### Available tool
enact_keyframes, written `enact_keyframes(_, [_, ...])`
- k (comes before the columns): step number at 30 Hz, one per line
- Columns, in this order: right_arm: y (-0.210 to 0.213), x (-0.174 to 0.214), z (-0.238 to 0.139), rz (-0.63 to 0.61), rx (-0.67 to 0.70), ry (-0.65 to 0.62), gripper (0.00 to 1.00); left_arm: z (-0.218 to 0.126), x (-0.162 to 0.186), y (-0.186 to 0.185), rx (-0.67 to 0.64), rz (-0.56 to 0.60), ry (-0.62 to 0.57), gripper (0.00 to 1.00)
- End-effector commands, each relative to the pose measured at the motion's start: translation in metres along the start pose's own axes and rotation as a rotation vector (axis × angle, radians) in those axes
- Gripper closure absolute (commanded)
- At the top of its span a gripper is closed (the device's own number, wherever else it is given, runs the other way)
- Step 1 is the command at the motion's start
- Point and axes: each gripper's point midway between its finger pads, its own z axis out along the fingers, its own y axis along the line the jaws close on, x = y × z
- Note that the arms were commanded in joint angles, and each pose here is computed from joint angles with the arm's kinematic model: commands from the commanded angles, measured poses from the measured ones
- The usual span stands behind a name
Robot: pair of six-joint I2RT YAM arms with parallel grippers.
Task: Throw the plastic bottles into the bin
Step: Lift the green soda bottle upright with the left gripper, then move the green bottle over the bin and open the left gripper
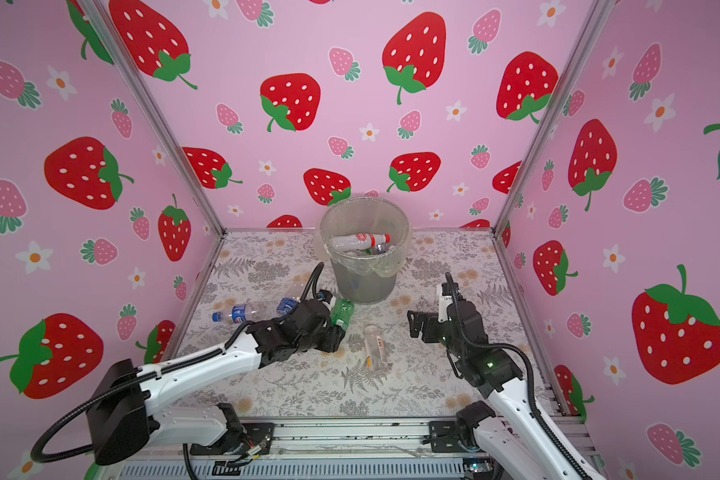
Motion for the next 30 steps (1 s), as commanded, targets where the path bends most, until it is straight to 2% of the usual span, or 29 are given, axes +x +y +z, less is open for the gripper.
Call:
enact_keyframes(1, [-0.003,0.000,0.001,0.021,0.007,-0.014,0.01,-0.031,-0.015,0.011,-0.022,-0.052,-0.108,0.48])
enact_keyframes(13, [-0.008,0.007,0.005,0.045,0.022,-0.013,0.01,-0.129,-0.068,0.017,0.033,-0.018,-0.425,0.49])
enact_keyframes(20, [-0.007,0.003,0.005,0.050,0.021,-0.023,0.01,-0.159,-0.082,0.008,0.134,0.005,-0.593,0.49])
enact_keyframes(25, [-0.009,0.004,0.004,0.048,0.027,-0.021,0.01,-0.176,-0.091,0.010,0.133,0.003,-0.658,0.47])
enact_keyframes(30, [-0.008,0.003,0.004,0.045,0.029,-0.023,0.01,-0.193,-0.126,-0.005,0.100,0.060,-0.656,0.46])
